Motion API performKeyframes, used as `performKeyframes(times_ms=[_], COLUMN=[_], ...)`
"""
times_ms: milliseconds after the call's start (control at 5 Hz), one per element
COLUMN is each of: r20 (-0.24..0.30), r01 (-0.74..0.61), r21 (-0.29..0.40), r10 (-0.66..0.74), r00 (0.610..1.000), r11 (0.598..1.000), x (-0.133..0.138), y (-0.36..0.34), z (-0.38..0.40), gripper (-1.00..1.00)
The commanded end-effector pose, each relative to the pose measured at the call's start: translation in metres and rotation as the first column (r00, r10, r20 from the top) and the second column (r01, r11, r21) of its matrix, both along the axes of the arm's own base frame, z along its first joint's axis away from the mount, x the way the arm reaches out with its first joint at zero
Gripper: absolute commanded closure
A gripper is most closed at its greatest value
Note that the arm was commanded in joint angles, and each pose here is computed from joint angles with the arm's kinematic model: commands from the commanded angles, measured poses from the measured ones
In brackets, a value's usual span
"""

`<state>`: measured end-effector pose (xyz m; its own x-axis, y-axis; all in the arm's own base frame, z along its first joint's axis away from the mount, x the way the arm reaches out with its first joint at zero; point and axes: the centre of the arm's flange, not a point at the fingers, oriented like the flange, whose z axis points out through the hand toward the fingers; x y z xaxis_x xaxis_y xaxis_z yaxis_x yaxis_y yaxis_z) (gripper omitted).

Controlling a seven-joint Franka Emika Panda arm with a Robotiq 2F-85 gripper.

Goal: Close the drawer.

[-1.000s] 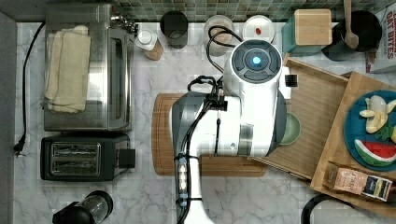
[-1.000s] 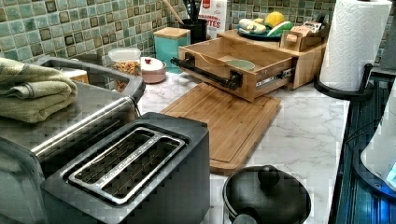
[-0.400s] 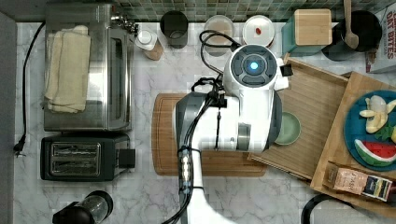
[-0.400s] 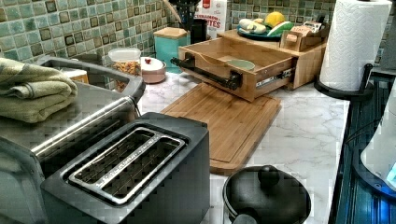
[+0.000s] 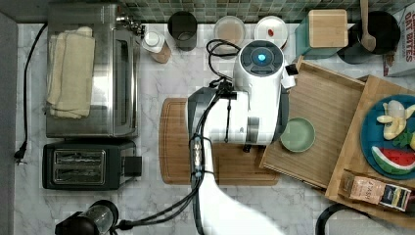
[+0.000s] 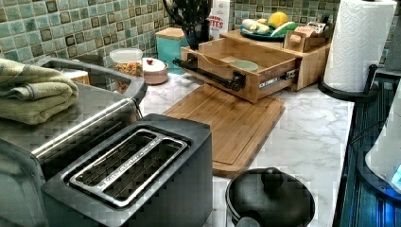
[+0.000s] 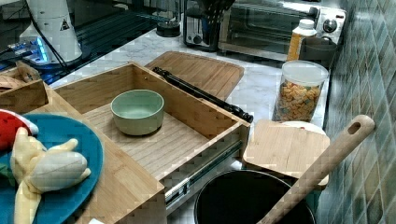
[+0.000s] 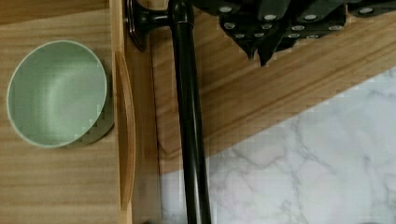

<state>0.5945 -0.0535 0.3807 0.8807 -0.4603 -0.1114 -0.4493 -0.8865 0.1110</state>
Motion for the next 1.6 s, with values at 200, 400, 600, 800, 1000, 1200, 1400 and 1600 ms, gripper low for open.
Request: performKeyframes(times_ms=[200,400,600,800,1000,1200,1400,1600], r20=[0.248,0.26,0.266,0.24,0.239,0.203,0.177,0.151], r01=[0.04,0.052,0.065,0.047,0.039,0.05,0.056,0.034], r21=[-0.056,-0.064,-0.136,-0.131,-0.128,-0.127,-0.155,-0.164], r10=[-0.025,-0.034,-0.026,-0.014,-0.008,-0.023,-0.028,-0.009], r00=[0.968,0.965,0.964,0.971,0.971,0.979,0.984,0.988], r11=[0.998,0.997,0.989,0.99,0.991,0.991,0.986,0.986], x=[0.038,0.045,0.056,0.06,0.055,0.055,0.05,0.049], y=[0.01,0.006,0.01,0.004,0.003,0.005,0.006,-0.005], z=[0.026,0.01,-0.011,-0.03,-0.048,-0.062,-0.069,-0.075], gripper=[1.0,1.0,1.0,1.0,1.0,1.0,1.0,1.0])
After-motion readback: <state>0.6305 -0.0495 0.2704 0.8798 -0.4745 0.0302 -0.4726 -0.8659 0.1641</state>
